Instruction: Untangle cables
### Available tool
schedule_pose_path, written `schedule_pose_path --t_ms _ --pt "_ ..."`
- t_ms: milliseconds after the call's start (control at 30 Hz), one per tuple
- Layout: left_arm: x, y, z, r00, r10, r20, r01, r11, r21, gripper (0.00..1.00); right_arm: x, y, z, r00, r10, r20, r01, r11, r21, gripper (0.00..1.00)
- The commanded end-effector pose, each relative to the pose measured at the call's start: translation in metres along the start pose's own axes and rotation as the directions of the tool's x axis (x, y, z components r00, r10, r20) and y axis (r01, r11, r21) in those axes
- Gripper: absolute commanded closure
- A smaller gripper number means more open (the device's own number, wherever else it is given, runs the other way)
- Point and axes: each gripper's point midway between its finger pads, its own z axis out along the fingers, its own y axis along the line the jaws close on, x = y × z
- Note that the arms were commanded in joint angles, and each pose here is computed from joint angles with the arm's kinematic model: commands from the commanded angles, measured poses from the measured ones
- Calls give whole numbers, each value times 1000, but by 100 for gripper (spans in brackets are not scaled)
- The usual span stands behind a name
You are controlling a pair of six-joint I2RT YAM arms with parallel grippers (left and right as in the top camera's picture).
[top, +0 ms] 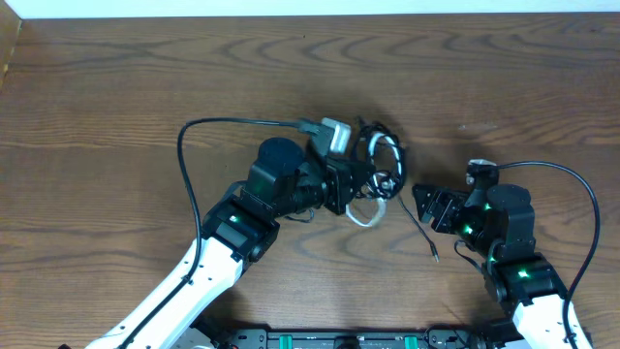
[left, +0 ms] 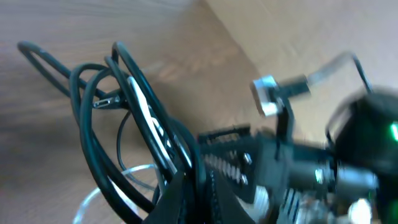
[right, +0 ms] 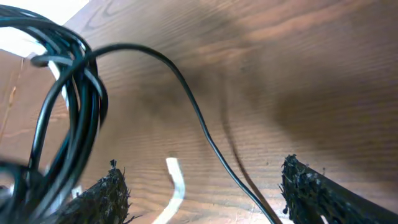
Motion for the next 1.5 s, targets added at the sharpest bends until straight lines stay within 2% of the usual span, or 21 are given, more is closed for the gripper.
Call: schedule_pose_path --t_ms 0,100,200,367,533,733,1067,1300,1467 --pt "4 -26 -3 962 274 -14 -270 953 141 93 -14 2 -5 998 -20 54 19 1000 7 27" --pt "4 -25 -3 926 377 0 -373 917 141 92 -18 10 -9 998 -18 66 20 999 -40 36" --pt "5 -25 -3 857 516 19 -513 847 137 92 -21 25 -14 998 -19 66 27 991 -129 44" --pt "-1 -14 -2 814 580 21 -580 812 64 92 -21 47 -20 999 18 30 -10 966 -259 50" --pt "-1 -10 -2 816 578 11 -578 815 46 92 -15 55 -22 1000 8 -3 -9 952 -307 54" --pt "1 -9 -2 820 573 0 -572 819 47 92 -8 69 -28 999 -12 -41 -4 924 -383 64" --pt "8 -7 -2 836 548 -23 -546 836 61 92 -10 80 -32 994 72 -87 -102 896 -431 71" --pt "8 -7 -2 880 474 -30 -472 879 60 93 -18 90 -37 998 42 -50 -61 876 -479 71" --pt "12 -15 -3 881 473 -30 -467 878 108 92 -20 92 -38 993 95 -69 -117 867 -484 71"
